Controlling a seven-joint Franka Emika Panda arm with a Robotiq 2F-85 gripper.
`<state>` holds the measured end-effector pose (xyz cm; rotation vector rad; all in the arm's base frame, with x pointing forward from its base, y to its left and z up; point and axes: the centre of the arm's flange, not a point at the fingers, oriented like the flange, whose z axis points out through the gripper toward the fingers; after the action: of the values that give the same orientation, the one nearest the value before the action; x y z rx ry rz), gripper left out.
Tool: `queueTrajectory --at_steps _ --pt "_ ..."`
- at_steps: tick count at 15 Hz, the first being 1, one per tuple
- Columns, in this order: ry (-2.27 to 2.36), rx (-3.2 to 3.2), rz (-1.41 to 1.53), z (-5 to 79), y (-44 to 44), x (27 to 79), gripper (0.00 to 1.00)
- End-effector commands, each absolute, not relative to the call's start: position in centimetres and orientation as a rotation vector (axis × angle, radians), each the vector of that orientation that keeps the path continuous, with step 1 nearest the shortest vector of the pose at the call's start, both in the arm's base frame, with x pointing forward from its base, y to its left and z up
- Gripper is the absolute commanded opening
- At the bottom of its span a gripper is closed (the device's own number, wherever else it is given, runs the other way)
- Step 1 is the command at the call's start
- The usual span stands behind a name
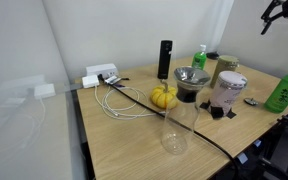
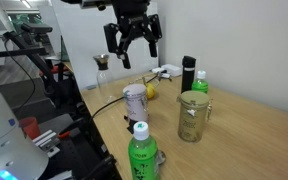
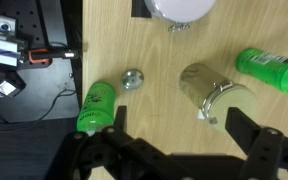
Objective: Put the silver lid on top of the clear bottle on the left
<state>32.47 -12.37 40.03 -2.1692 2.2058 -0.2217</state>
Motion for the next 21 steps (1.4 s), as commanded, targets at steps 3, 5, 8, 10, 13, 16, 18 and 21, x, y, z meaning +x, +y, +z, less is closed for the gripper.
queueTrajectory --at_steps 3,5,8,10,13,16,18,21 --pt "2.423 -2.069 -0.23 38.2 -13.6 32.5 1.0" --pt "2.439 -2.064 -0.228 38.0 -13.5 32.7 1.0" --pt "2.434 -2.058 -0.235 38.3 -13.5 32.7 1.0" --pt "2.47 -2.015 -0.229 37.9 -13.7 32.8 1.0" --pt "2.597 -1.838 -0.126 35.4 -14.4 32.9 1.0" --pt "2.677 -1.744 -0.061 32.3 -15.3 32.8 1.0" --pt "2.702 -1.691 -0.002 30.2 -16.0 32.9 1.0" --pt "2.727 -1.725 0.039 30.2 -16.2 32.4 1.0"
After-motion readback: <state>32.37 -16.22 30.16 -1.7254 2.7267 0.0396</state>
